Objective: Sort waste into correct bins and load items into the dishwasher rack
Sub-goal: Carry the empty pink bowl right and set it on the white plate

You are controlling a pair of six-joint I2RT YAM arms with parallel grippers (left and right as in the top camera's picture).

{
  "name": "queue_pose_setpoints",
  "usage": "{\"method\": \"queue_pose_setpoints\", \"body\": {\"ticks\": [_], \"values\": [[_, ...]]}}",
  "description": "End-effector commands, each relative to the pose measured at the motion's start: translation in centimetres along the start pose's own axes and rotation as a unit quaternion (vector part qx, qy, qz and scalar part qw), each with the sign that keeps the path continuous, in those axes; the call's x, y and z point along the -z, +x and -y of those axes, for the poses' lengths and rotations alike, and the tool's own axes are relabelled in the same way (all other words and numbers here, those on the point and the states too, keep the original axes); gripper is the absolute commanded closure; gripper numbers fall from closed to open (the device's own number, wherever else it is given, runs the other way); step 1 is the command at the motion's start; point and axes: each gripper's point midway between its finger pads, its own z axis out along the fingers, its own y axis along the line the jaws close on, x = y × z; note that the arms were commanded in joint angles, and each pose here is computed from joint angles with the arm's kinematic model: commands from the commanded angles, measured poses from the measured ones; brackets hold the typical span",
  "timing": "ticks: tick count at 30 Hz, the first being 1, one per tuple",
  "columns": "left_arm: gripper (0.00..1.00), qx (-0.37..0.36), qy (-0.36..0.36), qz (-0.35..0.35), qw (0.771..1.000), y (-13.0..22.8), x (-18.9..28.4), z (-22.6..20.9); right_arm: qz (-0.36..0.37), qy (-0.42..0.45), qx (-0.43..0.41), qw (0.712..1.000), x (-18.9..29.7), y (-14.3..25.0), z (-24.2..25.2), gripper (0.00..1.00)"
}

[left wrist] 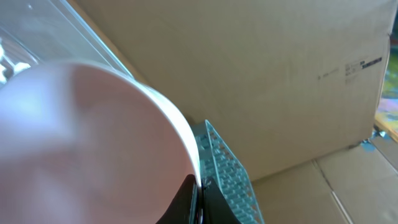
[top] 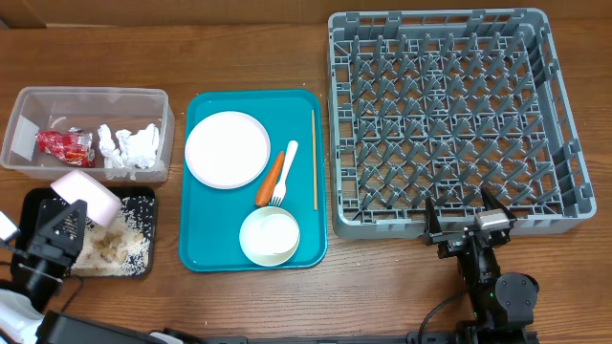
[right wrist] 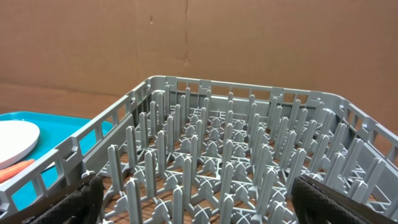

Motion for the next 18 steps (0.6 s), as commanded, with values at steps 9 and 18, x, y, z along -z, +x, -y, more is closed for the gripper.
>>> {"method": "queue_pose_setpoints", "body": {"ticks": [9, 18], "values": [[0.97, -0.076, -0.1, -0.179, 0.976, -2.2, -7.8, 8.5, 0.002, 0.0, 0.0, 1.0, 0.0, 0.2, 0.0, 0.0], [0.96, -0.243, -0.209, -0.215, 0.922, 3.1, -18.8, 14.6, 0.002, 0.0, 0.0, 1.0, 0.0, 0.2, 0.0, 0.0]]}}
